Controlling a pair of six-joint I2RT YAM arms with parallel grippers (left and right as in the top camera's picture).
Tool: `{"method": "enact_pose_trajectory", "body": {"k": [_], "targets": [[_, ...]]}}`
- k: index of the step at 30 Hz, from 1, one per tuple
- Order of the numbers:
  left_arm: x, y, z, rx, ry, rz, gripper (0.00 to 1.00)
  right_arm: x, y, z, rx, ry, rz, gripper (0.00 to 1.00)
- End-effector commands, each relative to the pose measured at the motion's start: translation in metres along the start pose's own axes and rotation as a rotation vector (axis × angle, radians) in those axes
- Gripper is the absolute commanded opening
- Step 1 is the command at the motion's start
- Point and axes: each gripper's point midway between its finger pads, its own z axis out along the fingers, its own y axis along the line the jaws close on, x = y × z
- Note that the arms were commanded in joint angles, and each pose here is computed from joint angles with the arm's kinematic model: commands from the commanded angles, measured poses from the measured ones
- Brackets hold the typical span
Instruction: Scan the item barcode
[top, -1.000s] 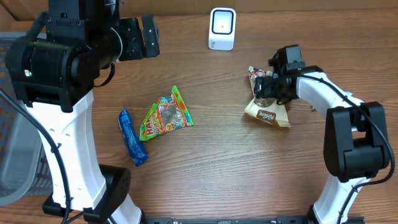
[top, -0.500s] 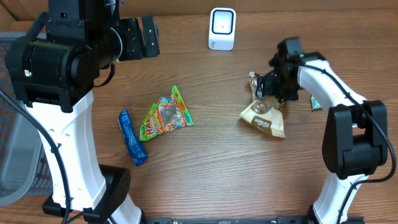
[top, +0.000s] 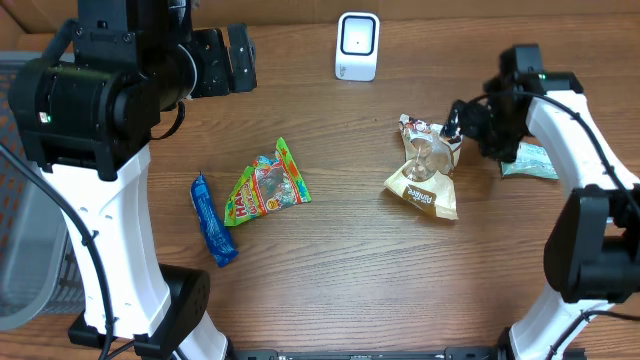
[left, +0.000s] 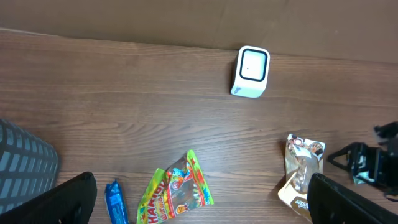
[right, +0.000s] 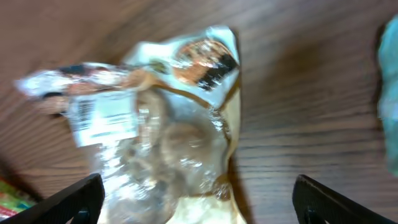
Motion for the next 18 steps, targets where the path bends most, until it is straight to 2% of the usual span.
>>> {"method": "enact_pose_trajectory", "body": {"k": [1, 3, 11, 18], "targets": [[-0.001, 0.000, -0.001, -0.003, -0.006, -0.001, 1.00, 0.022, 0.007, 0.032, -0.116, 0.106, 0.029, 0.97], [-0.001, 0.000, -0.001, -0.003, -0.006, -0.001, 1.00, 0.025, 0.011, 0.043, -0.166, 0.117, 0.012, 0.97], [-0.001, 0.000, -0.001, -0.003, -0.006, -0.001, 0.99, 0.028, 0.001, 0.079, -0.160, 0.138, 0.022, 0.97], [-0.001, 0.000, -0.001, -0.003, -0.006, -0.001, 1.00, 0.048, 0.009, 0.110, -0.142, 0.212, -0.013, 0.84]]}}
